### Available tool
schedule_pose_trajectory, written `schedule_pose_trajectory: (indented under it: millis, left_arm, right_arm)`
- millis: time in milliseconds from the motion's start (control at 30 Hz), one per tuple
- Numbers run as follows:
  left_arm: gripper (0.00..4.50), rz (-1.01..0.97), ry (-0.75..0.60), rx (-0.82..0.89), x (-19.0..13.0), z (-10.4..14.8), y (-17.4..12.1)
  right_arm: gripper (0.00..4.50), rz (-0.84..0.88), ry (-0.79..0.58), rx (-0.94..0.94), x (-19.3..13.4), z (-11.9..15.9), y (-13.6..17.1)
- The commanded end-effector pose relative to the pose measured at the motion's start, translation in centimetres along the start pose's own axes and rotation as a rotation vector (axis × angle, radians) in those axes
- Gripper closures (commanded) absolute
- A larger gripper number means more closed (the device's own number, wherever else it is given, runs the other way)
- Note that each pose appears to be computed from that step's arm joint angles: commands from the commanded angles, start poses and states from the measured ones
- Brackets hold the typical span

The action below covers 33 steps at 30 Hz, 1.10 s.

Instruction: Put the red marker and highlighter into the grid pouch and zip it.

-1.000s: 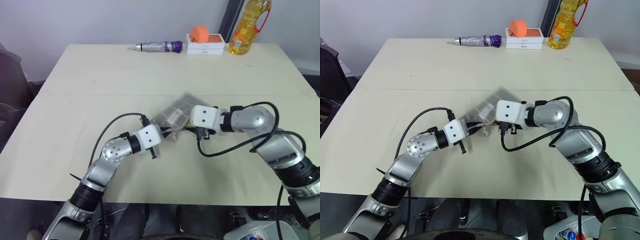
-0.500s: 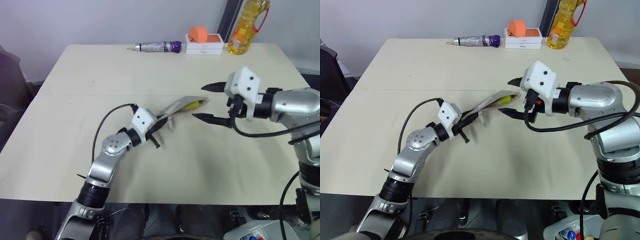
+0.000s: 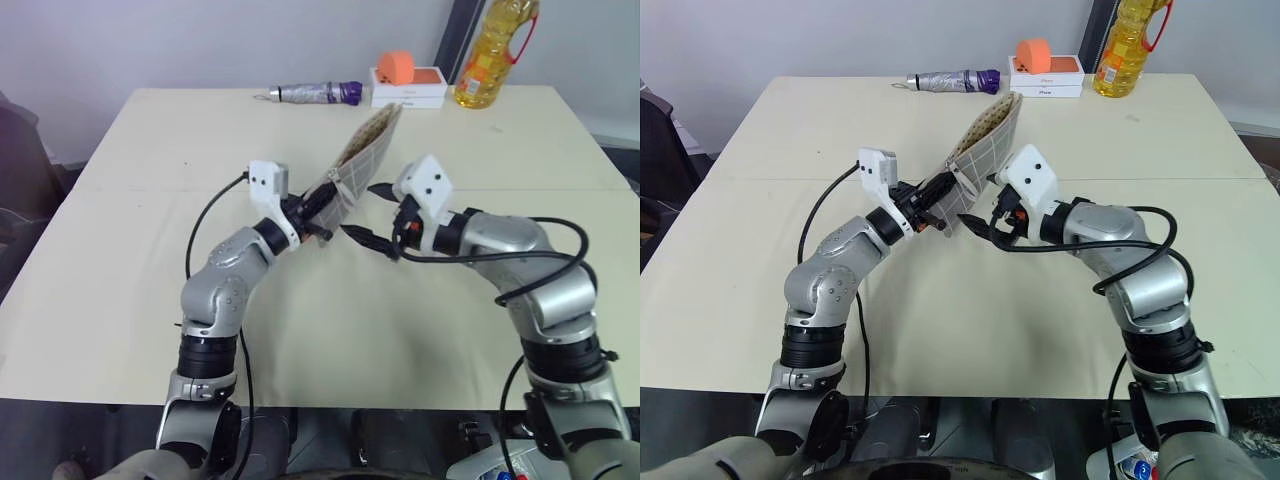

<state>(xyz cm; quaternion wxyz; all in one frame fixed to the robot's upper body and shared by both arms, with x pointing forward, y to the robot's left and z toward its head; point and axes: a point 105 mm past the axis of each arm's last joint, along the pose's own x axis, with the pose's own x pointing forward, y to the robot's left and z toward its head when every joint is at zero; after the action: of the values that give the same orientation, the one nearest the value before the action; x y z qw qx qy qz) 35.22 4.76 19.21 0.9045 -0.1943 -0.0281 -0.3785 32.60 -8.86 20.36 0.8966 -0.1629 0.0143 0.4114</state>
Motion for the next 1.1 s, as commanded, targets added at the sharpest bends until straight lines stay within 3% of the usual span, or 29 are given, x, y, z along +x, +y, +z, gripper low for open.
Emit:
schedule_pose_trajectory:
  millis: [33,133,200,267,433,467,633,900,1000,1100]
  left_arm:
    - [4.50,-0.063,-0.049,0.001,0.0,1.7,-1.5]
    - [4.50,-0.067,-0.043,-0.005,-0.1,1.7,-1.6]
    - [4.50,-0.067,-0.043,-0.007,-0.2,1.7,-1.6]
    - [4.50,-0.066,-0.043,-0.006,-0.2,1.7,-1.6]
    - [4.50,-0.053,-0.039,0.012,-0.5,1.6,-1.3]
    - [4.50,-0.050,-0.036,0.026,-0.6,1.5,-1.2]
    - [4.50,-0.052,0.032,0.170,-1.4,0.4,-0.5]
    - [4.50,-0.086,0.153,0.322,-3.4,-1.8,0.3]
    - [4.50,-0.085,0.164,0.337,-3.8,-2.1,0.4]
    - [4.50,-0.084,0.171,0.346,-4.0,-2.2,0.5]
  right_arm:
    - [0.21,-0.035,-0.049,-0.014,0.6,1.3,-0.1]
    - [0.21,-0.045,-0.052,0.004,1.0,1.2,-0.1]
    - [0.74,-0.058,-0.050,0.022,1.3,1.0,-0.3]
    - [1.57,-0.069,-0.047,0.032,1.4,0.8,-0.4]
    - [4.24,-0.093,-0.028,0.001,1.0,0.7,-1.2]
    - [4.45,-0.102,-0.024,-0.015,0.8,0.8,-1.6]
    - [4.45,-0.213,-0.018,-0.121,-1.0,2.1,-5.1]
    - [4.45,-0.576,0.079,-0.242,-6.3,2.9,-14.2]
    - [4.45,-0.584,0.108,-0.241,-6.8,2.1,-14.7]
    - [4.45,-0.487,0.113,-0.186,-6.2,1.4,-13.4]
